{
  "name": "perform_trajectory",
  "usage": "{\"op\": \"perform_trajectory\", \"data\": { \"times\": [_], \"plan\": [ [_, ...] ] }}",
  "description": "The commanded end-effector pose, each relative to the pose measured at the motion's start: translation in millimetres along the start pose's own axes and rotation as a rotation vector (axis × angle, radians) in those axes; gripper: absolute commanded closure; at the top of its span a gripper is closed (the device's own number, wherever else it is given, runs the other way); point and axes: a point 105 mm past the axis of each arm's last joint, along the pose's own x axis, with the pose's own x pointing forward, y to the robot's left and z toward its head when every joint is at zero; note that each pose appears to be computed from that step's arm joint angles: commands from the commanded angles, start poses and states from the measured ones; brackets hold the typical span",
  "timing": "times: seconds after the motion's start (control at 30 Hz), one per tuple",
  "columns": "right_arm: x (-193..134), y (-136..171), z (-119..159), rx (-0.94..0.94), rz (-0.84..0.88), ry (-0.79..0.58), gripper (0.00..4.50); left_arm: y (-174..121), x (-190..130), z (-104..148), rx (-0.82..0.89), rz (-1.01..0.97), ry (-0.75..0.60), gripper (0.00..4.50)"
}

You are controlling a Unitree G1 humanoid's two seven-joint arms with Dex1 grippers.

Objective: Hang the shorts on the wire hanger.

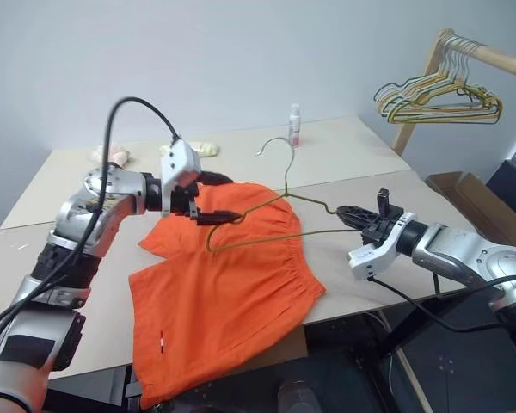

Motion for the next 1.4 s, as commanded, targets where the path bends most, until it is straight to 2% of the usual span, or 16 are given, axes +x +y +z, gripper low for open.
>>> {"op": "perform_trajectory", "data": {
  "times": [0.03, 0.17, 0.5, 0.8, 0.93, 1.07, 1.4],
  "plan": [
    [0.3, -22.9, -8.1, -0.04, -0.07, 0.014, 4.47, -8.0, 1.1, 4.5, 0.042, -0.082, 0.022, 0.0],
    [1.5, -23.0, -7.4, -0.049, -0.066, 0.012, 4.47, -10.8, 5.5, 0.7, 0.028, -0.106, 0.038, 0.0],
    [3.9, -14.2, 3.6, -0.037, -0.043, -0.021, 4.47, -2.3, -1.1, 11.2, -0.028, -0.087, -0.02, 0.0],
    [7.2, -28.5, -6.1, -0.054, -0.077, 0.01, 4.47, -22.5, 0.6, -17.3, -0.027, -0.184, 0.123, 0.0],
    [8.3, -31.9, -7.8, -0.062, -0.083, 0.015, 4.47, -27.8, 2.3, -22.5, -0.037, -0.207, 0.15, 0.0],
    [8.5, -34.7, -8.0, -0.063, -0.088, 0.016, 4.5, -32.0, 2.9, -25.7, -0.03, -0.217, 0.16, 0.89],
    [8.1, -38.1, -9.5, -0.073, -0.092, 0.023, 4.5, -23.9, 3.6, -23.9, -0.037, -0.161, 0.156, 4.36]
  ]
}}
